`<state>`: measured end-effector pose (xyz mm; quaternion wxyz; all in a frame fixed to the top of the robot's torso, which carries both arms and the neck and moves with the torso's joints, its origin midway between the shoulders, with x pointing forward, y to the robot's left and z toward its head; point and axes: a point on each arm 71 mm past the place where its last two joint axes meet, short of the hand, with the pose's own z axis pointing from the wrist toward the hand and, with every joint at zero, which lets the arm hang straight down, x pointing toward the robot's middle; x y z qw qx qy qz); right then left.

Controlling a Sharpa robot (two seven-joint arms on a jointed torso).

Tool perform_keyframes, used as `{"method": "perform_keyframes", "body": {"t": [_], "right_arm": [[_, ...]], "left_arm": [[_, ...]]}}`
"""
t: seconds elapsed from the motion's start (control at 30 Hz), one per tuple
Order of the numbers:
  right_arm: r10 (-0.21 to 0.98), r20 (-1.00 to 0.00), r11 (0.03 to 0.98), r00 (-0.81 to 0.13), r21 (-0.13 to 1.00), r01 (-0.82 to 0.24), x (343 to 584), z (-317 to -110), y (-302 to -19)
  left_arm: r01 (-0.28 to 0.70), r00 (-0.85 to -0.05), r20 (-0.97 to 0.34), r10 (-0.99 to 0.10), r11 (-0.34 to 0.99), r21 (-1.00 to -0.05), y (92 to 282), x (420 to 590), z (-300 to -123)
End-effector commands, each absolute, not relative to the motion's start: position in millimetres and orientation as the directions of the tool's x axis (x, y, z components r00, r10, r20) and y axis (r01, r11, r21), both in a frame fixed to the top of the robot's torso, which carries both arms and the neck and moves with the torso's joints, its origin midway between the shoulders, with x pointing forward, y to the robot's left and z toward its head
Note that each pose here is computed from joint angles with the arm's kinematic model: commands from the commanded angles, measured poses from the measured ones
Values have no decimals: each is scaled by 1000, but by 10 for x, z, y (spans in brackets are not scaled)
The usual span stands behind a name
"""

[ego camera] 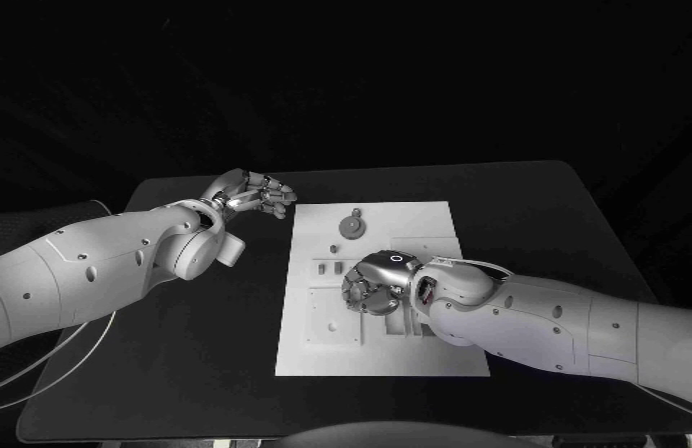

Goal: Assemble the parts on the task board

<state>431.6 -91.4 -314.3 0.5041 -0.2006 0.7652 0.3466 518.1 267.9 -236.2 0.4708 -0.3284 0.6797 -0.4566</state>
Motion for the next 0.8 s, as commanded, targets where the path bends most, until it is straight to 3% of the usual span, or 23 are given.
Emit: {"method": "perform_keyframes", "body": {"t": [0.03,0.8], "right_arm": [[23,-910,677,-413,318,-663,4307,-3155,-909],[1,-899,709,-437,309,-634,4323,-3194,-917]], "left_arm": [[-7,-346,-340,-874,365,-931,2666,5182,-2349],[-10,-344,-341,-875,366,-930,2672,5180,-2350]]}}
